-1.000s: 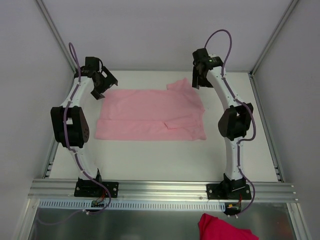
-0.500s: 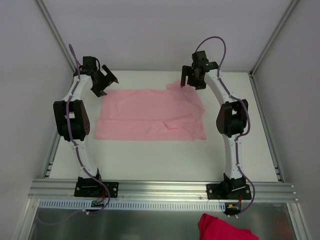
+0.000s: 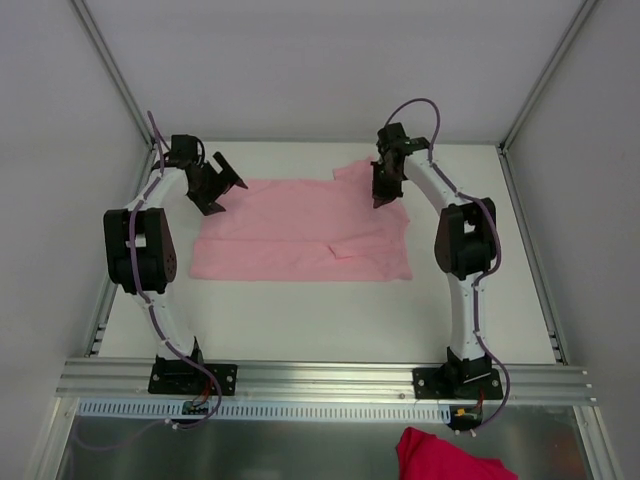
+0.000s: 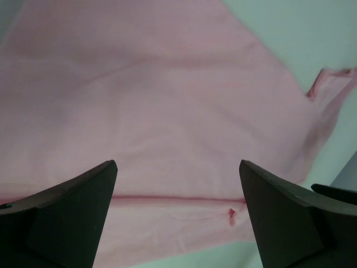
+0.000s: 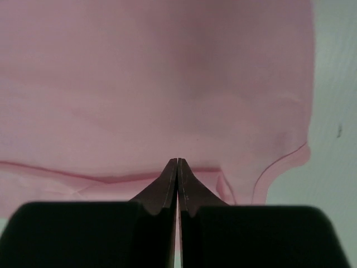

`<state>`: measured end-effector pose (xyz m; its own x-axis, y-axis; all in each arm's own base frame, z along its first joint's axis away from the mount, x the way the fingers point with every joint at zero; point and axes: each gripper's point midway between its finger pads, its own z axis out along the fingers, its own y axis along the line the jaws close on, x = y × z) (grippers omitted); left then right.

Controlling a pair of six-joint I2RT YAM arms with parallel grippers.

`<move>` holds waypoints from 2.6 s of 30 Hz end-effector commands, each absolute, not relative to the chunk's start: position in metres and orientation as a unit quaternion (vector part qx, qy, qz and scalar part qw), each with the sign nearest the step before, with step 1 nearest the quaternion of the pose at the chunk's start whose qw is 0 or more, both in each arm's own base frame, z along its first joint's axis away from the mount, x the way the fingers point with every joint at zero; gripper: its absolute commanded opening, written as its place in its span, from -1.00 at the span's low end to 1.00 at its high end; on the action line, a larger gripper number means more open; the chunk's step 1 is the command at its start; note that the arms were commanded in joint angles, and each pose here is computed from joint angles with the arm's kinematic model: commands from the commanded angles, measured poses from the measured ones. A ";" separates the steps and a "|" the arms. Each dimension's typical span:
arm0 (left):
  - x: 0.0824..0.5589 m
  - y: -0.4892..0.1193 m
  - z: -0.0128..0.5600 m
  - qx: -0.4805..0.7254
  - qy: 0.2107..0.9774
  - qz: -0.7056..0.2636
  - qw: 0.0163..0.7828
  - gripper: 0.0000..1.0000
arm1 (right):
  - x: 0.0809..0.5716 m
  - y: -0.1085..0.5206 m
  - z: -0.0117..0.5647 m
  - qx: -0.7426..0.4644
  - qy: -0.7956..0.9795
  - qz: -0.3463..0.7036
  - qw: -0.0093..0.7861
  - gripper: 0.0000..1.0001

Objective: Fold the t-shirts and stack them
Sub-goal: Fold the flattened tshirt in 1/3 of the way

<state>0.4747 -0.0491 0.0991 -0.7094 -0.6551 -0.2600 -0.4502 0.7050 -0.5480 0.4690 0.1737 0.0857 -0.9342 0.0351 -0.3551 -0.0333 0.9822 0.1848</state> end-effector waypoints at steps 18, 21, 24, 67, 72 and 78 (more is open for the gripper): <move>0.379 -0.141 0.061 -0.179 0.936 -0.244 0.180 0.75 | 0.352 0.234 0.070 -0.136 0.971 0.151 0.128 -0.98; 0.373 -0.138 0.055 -0.182 0.940 -0.230 0.176 -0.04 | 0.343 0.242 0.057 -0.147 0.969 0.156 0.121 -0.98; 0.371 -0.137 0.054 -0.176 0.943 -0.220 0.175 -0.70 | 0.337 0.247 0.049 -0.160 0.968 0.154 0.115 -0.98; 0.249 -0.106 0.024 -0.221 0.971 -0.059 0.073 -1.00 | 0.261 0.223 0.040 -0.187 0.975 0.087 0.088 -0.98; 0.236 -0.100 0.023 -0.219 0.972 -0.047 0.067 -1.00 | 0.252 0.220 0.050 -0.190 0.974 0.083 0.092 -0.98; 0.229 -0.099 0.018 -0.222 0.972 -0.046 0.063 -1.00 | 0.240 0.207 0.046 -0.192 0.974 0.067 0.094 -0.98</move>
<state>0.2363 -0.1013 0.0147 -0.8969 -0.4330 -0.0901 -0.4199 0.8977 -0.1336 0.2449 0.2165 0.0377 -0.9086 -0.3694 -0.1951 -0.3966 0.9094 0.1255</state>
